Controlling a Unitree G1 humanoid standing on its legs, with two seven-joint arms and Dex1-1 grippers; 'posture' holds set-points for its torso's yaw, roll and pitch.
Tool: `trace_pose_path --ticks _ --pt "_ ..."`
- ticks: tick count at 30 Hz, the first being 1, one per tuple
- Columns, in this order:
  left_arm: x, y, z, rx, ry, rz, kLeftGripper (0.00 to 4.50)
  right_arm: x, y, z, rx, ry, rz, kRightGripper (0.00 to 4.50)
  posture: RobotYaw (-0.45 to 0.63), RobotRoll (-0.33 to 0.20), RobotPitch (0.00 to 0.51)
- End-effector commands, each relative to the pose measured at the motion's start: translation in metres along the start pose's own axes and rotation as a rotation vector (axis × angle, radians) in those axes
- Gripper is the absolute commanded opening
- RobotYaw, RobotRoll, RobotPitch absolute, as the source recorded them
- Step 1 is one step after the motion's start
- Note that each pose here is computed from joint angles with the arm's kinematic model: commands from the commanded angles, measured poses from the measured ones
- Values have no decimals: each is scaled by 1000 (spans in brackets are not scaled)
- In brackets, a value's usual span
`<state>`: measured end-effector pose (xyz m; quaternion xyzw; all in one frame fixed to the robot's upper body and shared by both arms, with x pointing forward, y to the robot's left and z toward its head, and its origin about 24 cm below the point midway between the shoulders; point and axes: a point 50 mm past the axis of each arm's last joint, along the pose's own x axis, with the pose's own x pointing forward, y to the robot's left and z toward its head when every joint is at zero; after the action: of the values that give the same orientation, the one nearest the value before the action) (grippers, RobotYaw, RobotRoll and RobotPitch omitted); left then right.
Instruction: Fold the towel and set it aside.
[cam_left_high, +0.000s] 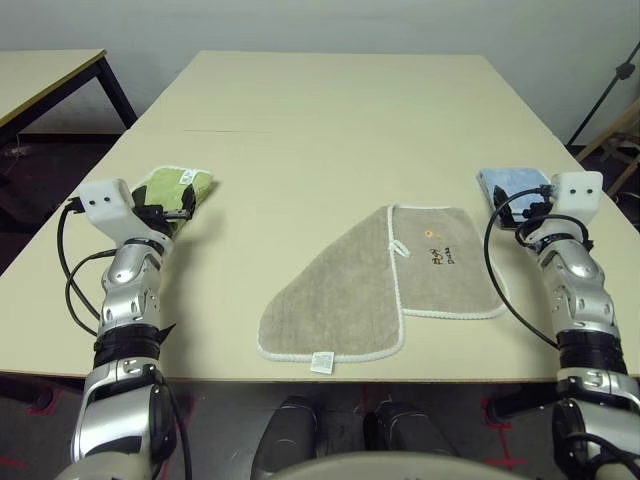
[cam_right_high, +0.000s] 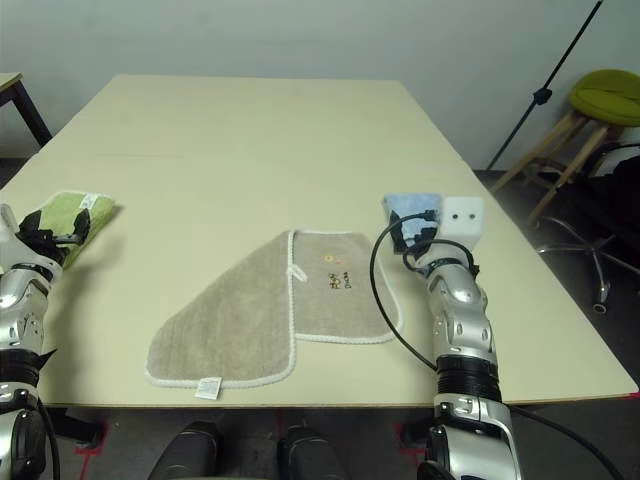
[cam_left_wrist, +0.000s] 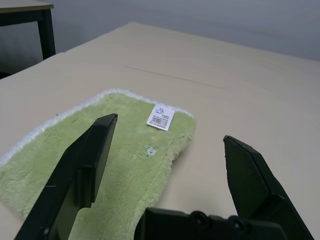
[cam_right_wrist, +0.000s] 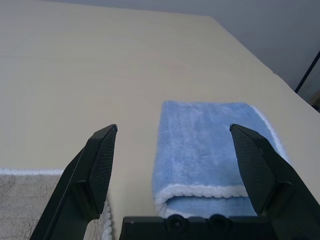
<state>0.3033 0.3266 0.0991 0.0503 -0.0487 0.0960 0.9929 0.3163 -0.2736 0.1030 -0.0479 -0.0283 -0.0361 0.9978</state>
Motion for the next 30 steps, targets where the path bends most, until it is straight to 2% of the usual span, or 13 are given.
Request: trace_pose_path --ticks 1,5,10,15,17,19,21,25,30 --pt "-2 0 0 -8 4 2 4477 -2 2 -5 7 18 6 4500 105 0 53" --pt "-1 -1 5 -10 -9 -9 4477 0 9 4 1 16 60 4500 93 0 50" --pt "7 -1 21 -39 -42 -88 4477 3 19 17 7 82 168 4500 80 0 39" --pt "8 -9 36 -60 -61 -286 4477 6 26 28 47 151 259 4500 79 0 27" --pt "8 -13 38 -54 -46 -364 4477 9 27 29 72 217 279 4500 78 0 27" --pt "8 -18 43 -64 -34 -466 4477 12 26 28 46 338 263 4500 87 0 30" --pt "6 -25 48 -76 -16 -578 4477 15 25 30 24 395 259 4500 95 0 32" --pt "-5 -44 54 -104 50 -843 4477 22 28 35 61 458 295 4500 125 0 32" --pt "-22 -59 59 -110 135 -1086 4477 29 30 23 39 583 309 4500 156 0 31"
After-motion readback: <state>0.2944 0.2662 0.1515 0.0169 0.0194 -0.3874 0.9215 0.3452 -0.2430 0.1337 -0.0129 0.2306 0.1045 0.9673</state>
